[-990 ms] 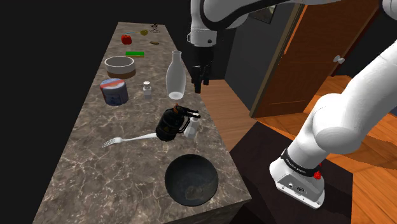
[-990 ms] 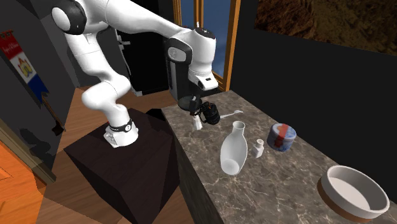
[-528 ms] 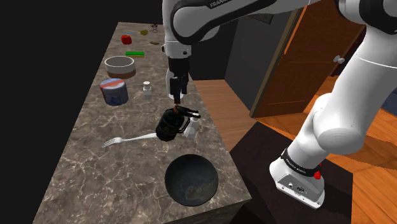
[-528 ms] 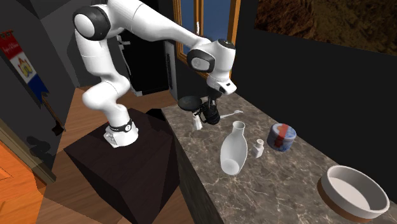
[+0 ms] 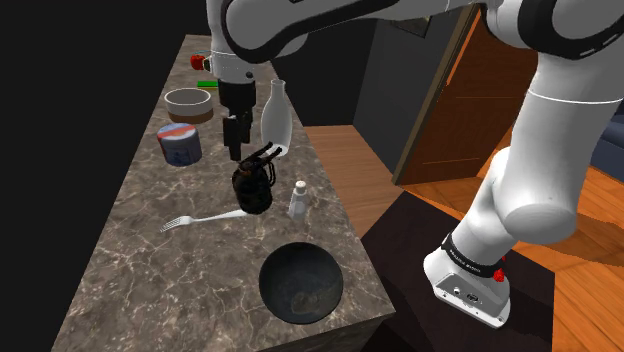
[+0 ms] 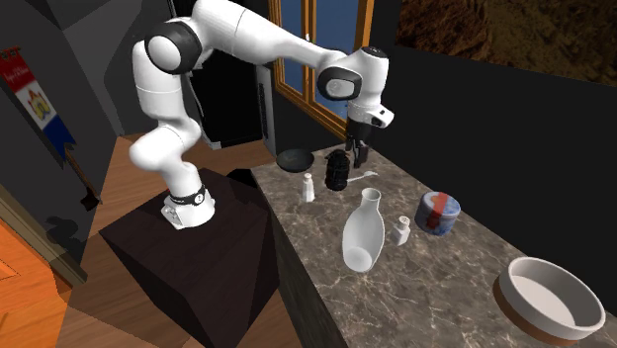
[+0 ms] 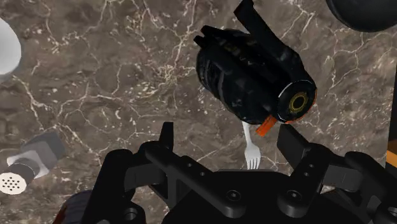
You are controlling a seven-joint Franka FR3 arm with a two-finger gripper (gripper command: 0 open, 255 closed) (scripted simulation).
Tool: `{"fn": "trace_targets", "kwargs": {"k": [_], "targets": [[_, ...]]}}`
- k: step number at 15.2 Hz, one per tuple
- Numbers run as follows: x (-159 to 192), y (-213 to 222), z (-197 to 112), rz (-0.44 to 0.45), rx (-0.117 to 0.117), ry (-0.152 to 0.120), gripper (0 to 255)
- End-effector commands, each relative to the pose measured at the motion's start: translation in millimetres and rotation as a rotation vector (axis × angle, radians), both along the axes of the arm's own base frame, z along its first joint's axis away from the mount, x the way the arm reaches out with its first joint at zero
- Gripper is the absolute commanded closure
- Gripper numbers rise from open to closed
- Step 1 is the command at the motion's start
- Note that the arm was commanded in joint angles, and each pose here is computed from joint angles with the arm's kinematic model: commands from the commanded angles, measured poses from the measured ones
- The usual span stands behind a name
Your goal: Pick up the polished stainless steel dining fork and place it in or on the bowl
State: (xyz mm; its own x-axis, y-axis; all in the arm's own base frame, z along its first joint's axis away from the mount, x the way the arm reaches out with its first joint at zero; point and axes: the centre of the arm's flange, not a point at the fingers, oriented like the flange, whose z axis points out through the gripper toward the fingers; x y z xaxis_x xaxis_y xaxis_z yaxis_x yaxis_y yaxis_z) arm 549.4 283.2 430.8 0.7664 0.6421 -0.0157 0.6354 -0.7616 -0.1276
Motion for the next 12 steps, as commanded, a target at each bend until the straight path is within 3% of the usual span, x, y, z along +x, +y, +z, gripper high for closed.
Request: {"fn": "trace_targets", "kwargs": {"k": [1, 8, 12], "targets": [[10, 25, -76, 0.059, -0.030, 0.112, 0], [28, 110, -112, 0.232, -0.009, 0.114, 0], [25, 114, -128, 0.238, -0.008, 0.114, 0]]}}
